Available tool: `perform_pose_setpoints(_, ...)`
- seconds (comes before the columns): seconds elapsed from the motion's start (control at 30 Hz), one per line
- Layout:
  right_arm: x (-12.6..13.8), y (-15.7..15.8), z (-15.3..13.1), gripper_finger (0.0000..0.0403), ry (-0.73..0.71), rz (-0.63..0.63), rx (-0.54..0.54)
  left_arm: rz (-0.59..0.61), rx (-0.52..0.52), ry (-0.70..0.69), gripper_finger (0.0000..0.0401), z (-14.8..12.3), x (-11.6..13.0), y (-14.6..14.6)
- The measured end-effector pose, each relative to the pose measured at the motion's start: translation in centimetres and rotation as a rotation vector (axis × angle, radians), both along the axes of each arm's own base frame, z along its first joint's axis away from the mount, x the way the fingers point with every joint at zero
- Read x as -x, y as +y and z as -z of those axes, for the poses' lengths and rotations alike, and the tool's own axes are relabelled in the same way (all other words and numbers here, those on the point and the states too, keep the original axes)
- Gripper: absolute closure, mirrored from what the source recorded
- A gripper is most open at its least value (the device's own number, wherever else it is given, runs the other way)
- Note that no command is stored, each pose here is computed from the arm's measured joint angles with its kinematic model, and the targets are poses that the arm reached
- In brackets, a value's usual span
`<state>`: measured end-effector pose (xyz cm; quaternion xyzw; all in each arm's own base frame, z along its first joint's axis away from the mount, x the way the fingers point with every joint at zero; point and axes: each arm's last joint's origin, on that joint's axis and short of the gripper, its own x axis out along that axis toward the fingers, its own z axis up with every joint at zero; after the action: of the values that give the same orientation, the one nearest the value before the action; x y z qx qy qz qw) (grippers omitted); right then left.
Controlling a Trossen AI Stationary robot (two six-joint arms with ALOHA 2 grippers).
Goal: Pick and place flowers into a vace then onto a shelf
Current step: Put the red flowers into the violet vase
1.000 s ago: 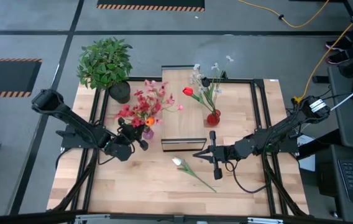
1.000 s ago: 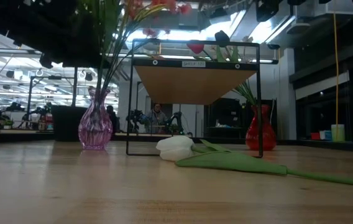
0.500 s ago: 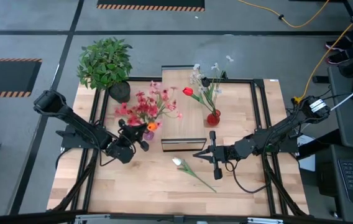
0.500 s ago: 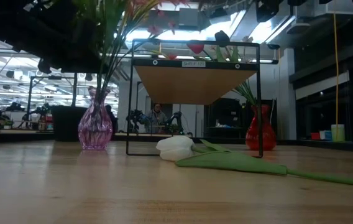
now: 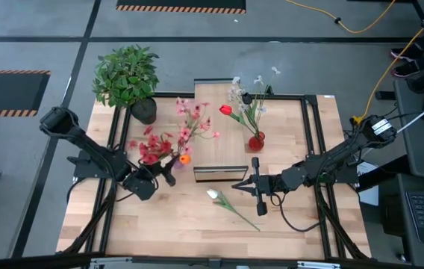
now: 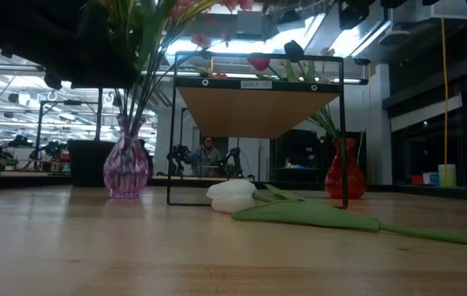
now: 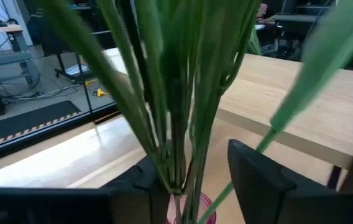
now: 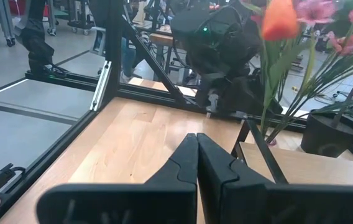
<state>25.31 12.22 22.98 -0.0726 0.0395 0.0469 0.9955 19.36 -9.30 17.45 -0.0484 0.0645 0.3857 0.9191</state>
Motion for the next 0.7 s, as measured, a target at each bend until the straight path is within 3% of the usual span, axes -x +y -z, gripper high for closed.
perform_pose_setpoints(0.27,0.0,0.01,0.0,0.0403,0.002,0.001,-0.021,0.047,-0.036,0.036,0.0234,-0.06,0.38,-0.71)
perform_pose_setpoints(0.7,0.0,0.01,0.0,0.0402,0.002,0.002,-0.025,0.058,-0.072,0.07,0.0232,-0.79,1.02,-0.4)
